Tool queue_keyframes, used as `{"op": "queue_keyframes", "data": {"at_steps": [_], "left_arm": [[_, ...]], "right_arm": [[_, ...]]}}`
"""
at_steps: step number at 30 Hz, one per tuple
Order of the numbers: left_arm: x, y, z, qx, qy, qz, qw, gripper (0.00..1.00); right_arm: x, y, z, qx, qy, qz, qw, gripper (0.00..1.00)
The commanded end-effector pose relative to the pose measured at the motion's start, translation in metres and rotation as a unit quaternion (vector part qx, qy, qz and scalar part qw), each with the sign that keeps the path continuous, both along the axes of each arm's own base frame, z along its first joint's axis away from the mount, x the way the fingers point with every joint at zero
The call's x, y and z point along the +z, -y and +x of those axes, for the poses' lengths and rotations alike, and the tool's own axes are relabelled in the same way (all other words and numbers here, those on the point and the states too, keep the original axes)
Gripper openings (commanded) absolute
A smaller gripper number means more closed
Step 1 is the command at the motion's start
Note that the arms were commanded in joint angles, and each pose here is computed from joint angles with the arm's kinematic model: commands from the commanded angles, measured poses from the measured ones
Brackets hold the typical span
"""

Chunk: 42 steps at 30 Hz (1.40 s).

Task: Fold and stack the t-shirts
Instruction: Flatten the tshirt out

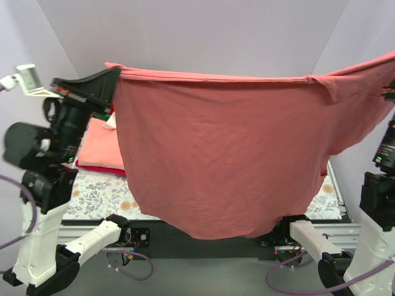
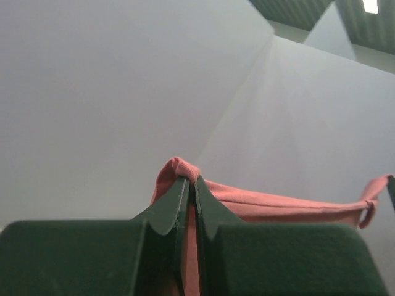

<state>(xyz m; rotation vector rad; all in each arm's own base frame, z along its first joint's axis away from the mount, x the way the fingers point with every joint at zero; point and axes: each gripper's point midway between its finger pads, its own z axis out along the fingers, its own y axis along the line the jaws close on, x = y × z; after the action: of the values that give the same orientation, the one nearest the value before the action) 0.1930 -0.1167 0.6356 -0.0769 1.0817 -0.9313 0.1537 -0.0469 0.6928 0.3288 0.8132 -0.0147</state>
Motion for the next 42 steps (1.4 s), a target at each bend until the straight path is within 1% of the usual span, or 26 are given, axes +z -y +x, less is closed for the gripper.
{"op": "queue_keyframes", "data": {"at_steps": [1,4,5,7,9,10,12,14,17,18,20,24,25,27,28,29,31,32,34,35,36,37,38,39,40,42], "left_arm": [[-0.056,-0.006,0.067,0.088,-0.077,0.008,0.993,0.00],[-0.092,-0.008,0.103,0.133,-0.118,0.010,0.984,0.00],[-0.122,-0.002,0.125,0.146,-0.148,0.023,0.978,0.00],[-0.146,-0.002,0.147,0.170,-0.169,0.026,0.970,0.00],[-0.194,0.006,0.176,0.185,-0.210,0.049,0.959,0.00],[-0.202,0.007,0.184,0.192,-0.212,0.044,0.957,0.00],[-0.241,0.010,0.207,0.207,-0.240,0.061,0.946,0.00],[-0.255,0.011,0.225,0.206,-0.245,0.063,0.945,0.00],[-0.299,0.011,0.263,0.188,-0.292,0.069,0.935,0.00],[-0.324,0.011,0.281,0.186,-0.317,0.076,0.927,0.00],[-0.338,0.007,0.302,0.177,-0.325,0.073,0.926,0.00],[-0.379,0.024,0.350,0.138,-0.348,0.105,0.921,0.00],[-0.399,0.028,0.369,0.138,-0.363,0.113,0.915,0.00],[-0.412,0.030,0.386,0.136,-0.369,0.121,0.911,0.00],[-0.404,0.033,0.400,0.138,-0.356,0.119,0.916,0.00],[-0.433,0.035,0.413,0.138,-0.373,0.129,0.908,0.00],[-0.445,0.037,0.432,0.140,-0.370,0.138,0.908,0.00],[-0.458,0.041,0.449,0.140,-0.371,0.140,0.907,0.00],[-0.463,0.044,0.466,0.141,-0.364,0.145,0.909,0.00],[-0.449,0.047,0.479,0.142,-0.345,0.140,0.917,0.00],[-0.473,0.049,0.488,0.141,-0.353,0.147,0.913,0.00],[-0.480,0.051,0.494,0.140,-0.352,0.150,0.913,0.00],[-0.467,0.052,0.503,0.143,-0.333,0.144,0.921,0.00],[-0.489,0.053,0.509,0.141,-0.343,0.148,0.917,0.00],[-0.491,0.054,0.513,0.143,-0.340,0.146,0.918,0.00],[-0.493,0.052,0.520,0.151,-0.335,0.144,0.919,0.00]], "right_arm": [[-0.019,-0.003,0.045,-0.006,-0.030,-0.004,1.000,0.01],[-0.052,-0.008,0.088,-0.004,-0.075,-0.008,0.997,0.01],[-0.059,-0.010,0.098,-0.003,-0.081,-0.008,0.997,0.01],[-0.094,-0.013,0.133,-0.004,-0.128,-0.011,0.992,0.01],[-0.117,-0.016,0.161,-0.003,-0.145,-0.012,0.989,0.01],[-0.127,-0.018,0.173,-0.002,-0.156,-0.015,0.988,0.01],[-0.151,-0.020,0.201,-0.005,-0.182,-0.017,0.983,0.01],[-0.175,-0.021,0.224,-0.009,-0.210,-0.020,0.977,0.01],[-0.210,-0.024,0.261,-0.013,-0.252,-0.025,0.967,0.01],[-0.226,-0.025,0.278,-0.014,-0.270,-0.028,0.962,0.01],[-0.241,-0.024,0.295,-0.017,-0.279,-0.027,0.960,0.01],[-0.284,-0.024,0.341,-0.020,-0.319,-0.030,0.947,0.01],[-0.291,-0.023,0.350,-0.022,-0.325,-0.028,0.945,0.01],[-0.313,-0.024,0.376,-0.019,-0.344,-0.030,0.938,0.01],[-0.319,-0.024,0.384,-0.018,-0.349,-0.030,0.937,0.01],[-0.342,-0.024,0.400,-0.018,-0.368,-0.032,0.929,0.01],[-0.346,-0.021,0.417,-0.020,-0.369,-0.032,0.929,0.01],[-0.369,-0.021,0.431,-0.020,-0.386,-0.033,0.922,0.01],[-0.372,-0.017,0.447,-0.023,-0.385,-0.032,0.922,0.01],[-0.376,-0.015,0.454,-0.024,-0.387,-0.033,0.921,0.01],[-0.389,-0.014,0.466,-0.025,-0.393,-0.033,0.919,0.01],[-0.394,-0.012,0.472,-0.024,-0.395,-0.032,0.918,0.01],[-0.413,-0.010,0.481,-0.022,-0.409,-0.034,0.912,0.01],[-0.418,-0.008,0.486,-0.023,-0.411,-0.034,0.911,0.01],[-0.416,-0.007,0.492,-0.018,-0.405,-0.033,0.913,0.01],[-0.436,-0.006,0.502,-0.012,-0.417,-0.035,0.908,0.01]]}}
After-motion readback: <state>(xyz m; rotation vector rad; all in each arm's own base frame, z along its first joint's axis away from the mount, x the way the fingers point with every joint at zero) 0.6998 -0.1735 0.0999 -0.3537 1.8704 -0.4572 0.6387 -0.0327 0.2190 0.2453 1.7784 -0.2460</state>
